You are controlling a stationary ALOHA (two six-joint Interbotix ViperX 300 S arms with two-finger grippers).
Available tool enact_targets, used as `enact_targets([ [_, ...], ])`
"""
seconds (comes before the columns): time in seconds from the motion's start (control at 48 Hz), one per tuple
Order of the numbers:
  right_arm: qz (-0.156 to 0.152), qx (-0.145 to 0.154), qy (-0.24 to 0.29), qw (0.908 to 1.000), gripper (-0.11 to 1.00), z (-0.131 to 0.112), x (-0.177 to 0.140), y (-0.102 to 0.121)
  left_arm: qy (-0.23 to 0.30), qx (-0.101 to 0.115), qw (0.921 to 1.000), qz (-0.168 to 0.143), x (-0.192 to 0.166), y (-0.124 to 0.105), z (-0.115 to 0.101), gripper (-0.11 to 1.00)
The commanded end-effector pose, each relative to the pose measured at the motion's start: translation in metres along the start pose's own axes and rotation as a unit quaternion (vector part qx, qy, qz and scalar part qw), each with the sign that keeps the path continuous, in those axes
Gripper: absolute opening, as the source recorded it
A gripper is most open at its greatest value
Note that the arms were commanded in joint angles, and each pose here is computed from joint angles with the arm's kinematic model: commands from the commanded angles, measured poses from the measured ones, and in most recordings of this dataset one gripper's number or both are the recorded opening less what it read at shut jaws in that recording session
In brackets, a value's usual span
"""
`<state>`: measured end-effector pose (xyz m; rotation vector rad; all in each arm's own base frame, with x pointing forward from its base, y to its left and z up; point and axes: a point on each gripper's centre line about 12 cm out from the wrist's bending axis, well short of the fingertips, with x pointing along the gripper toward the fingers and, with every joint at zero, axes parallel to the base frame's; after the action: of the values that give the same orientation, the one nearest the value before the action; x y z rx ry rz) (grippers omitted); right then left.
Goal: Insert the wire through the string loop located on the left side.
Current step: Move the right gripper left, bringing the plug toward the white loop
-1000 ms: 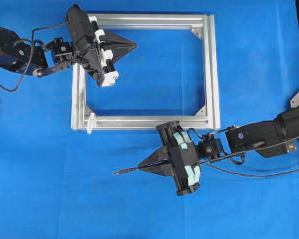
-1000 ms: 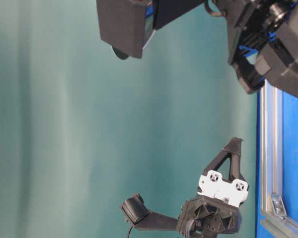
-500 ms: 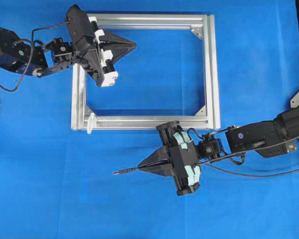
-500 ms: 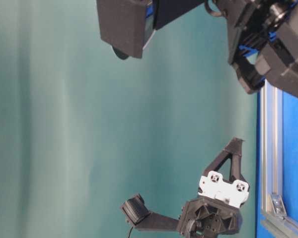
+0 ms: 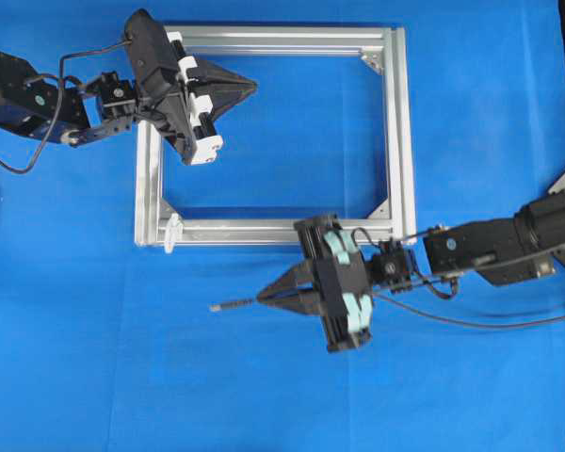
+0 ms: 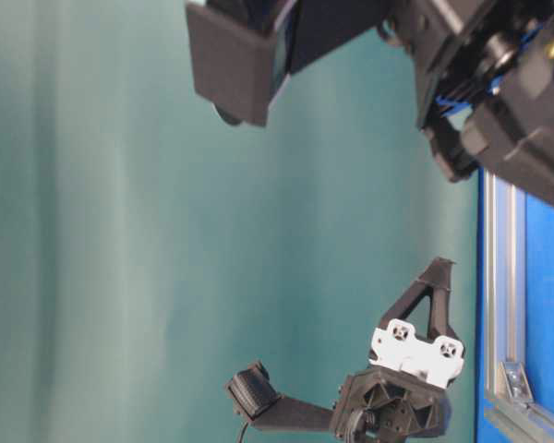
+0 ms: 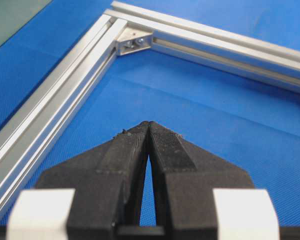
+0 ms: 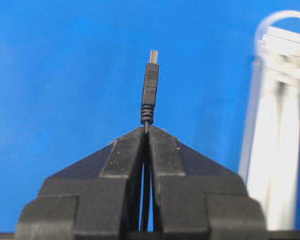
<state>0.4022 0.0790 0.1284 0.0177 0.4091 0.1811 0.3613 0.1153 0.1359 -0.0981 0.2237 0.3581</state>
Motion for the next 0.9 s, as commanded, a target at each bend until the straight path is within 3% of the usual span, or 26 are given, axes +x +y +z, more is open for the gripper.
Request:
enact_targets([
  [0.0, -0.014, 0.003, -0.022, 0.9996, 0.00, 0.016, -0.005, -0.013, -0.021, -0.001, 0.9998, -0.002, -0.002, -0.001, 0.014, 0.00],
  [0.354, -0.073, 0.011, -0.024, 0.9970, 0.00, 0.017, -0.009, -0.065, -0.021, -0.001, 0.9998, -0.002, -0.002, -0.001, 0.014, 0.00],
  [0.875, -0.076, 0.012, -0.019, 0.9969, 0.00, 0.015, -0.010, -0.067, -0.021, -0.001, 0.9998, -0.002, -0.002, -0.001, 0.014, 0.00],
])
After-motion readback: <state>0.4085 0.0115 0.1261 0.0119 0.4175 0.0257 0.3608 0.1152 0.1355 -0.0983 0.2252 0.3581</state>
